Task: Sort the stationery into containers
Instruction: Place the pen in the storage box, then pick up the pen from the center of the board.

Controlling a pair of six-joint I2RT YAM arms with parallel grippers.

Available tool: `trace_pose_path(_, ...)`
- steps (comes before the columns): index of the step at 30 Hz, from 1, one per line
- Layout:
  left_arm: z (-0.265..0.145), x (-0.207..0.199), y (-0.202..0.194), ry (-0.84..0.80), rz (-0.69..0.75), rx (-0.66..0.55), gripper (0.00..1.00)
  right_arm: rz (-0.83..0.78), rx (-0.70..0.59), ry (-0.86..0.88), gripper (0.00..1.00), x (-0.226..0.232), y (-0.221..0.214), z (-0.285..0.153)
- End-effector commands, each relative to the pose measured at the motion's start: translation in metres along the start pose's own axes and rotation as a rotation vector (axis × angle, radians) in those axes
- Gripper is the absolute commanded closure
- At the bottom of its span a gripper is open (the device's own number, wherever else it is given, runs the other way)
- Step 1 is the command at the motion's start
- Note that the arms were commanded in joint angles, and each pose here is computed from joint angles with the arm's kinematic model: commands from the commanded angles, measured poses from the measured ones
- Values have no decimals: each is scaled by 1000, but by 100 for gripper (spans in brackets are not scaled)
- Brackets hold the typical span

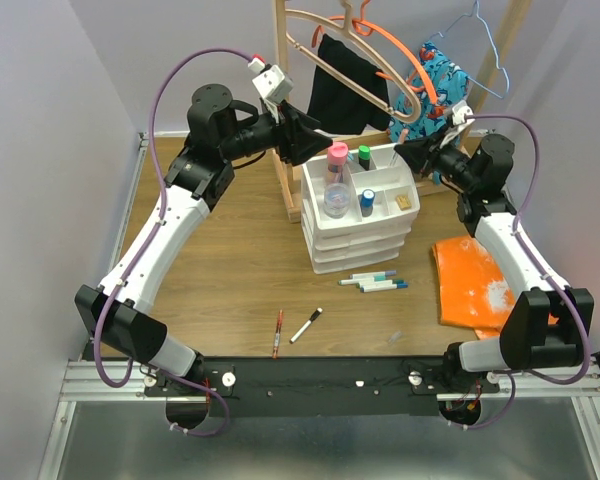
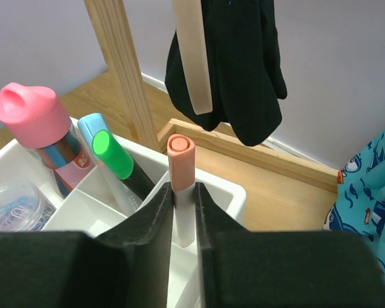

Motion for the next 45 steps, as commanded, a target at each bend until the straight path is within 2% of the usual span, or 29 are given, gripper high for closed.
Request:
trace_pose_path(1,-2,1,3,3,1,-16,38,-7,5,-55,63,-4,-6,-2)
trace_pose_path(7,-2,1,0,5,-4,-16,38,-3,4,-86,47,4,1,-14)
trace_pose_path(12,-7,-2,-6,0,12,4,38,-9,16,-137,44,18,13,-38)
trace_pose_path(13,-8,-2,-7,-3,58,11,38,-3,49,-154,43,21,9,-45)
trace_pose_path(14,-13,-5,-12,-8,68,43,38,-21,30,-188,43,26,20,-56)
trace_pose_path(16,-19,-7,-23,-21,108,86,38,16,80,-239,41,31,11,-71)
trace_pose_path(18,-28,-13,-41,-40,154,147,38,13,74,-312,41,37,16,-90)
trace_pose_path(19,-32,-16,-48,-52,163,168,38,43,122,-337,41,40,5,-99)
trace_pose_path(21,-41,-29,-64,-90,182,208,39,54,141,-386,41,47,3,-115)
trace_pose_path(22,-44,-36,-68,-106,190,219,39,45,205,-386,42,51,-7,-125)
trace_pose_path(24,-51,-54,-82,-155,218,260,40,-6,275,-255,43,69,-18,-132)
trace_pose_path(25,-54,-59,-88,-169,230,282,40,-111,344,-166,43,80,-29,-143)
trace_pose_path(27,-64,-69,-102,-169,231,326,41,-189,403,19,43,100,-41,-151)
trace_pose_path(28,-66,-73,-106,-172,220,332,41,-246,501,99,43,103,-58,-161)
trace_pose_path(31,-72,-78,-111,-176,205,328,41,-251,646,165,43,104,-78,-173)
trace_pose_path(32,-74,-80,-112,-179,203,328,41,-302,691,199,43,99,-84,-174)
trace_pose_path(34,-77,-84,-119,-195,191,339,42,-331,728,236,45,98,-92,-178)
trace_pose_path(36,-79,-92,-127,-240,222,362,44,-386,695,211,45,96,-90,-179)
trace_pose_path(39,-74,-115,-133,-340,318,404,45,-361,582,77,43,92,-80,-172)
trace_pose_path(43,-51,-151,-133,-473,407,450,46,-213,374,-195,43,78,-43,-158)
trace_pose_path(44,-43,-152,-144,-474,427,515,47,-120,334,-261,43,78,-36,-159)
trace_pose_path(45,-35,-158,-137,-479,461,510,47,-94,304,-356,43,71,-28,-161)
Point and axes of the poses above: each gripper's point midway between its finger pads, its own z axis out along the fingers, its own x axis along the line the jaws close on, y = z × x, the point moved 5 cm from there along -z, back along the fingers, and after that the axes turned 6 degrees about z, right-handed, at the moved point
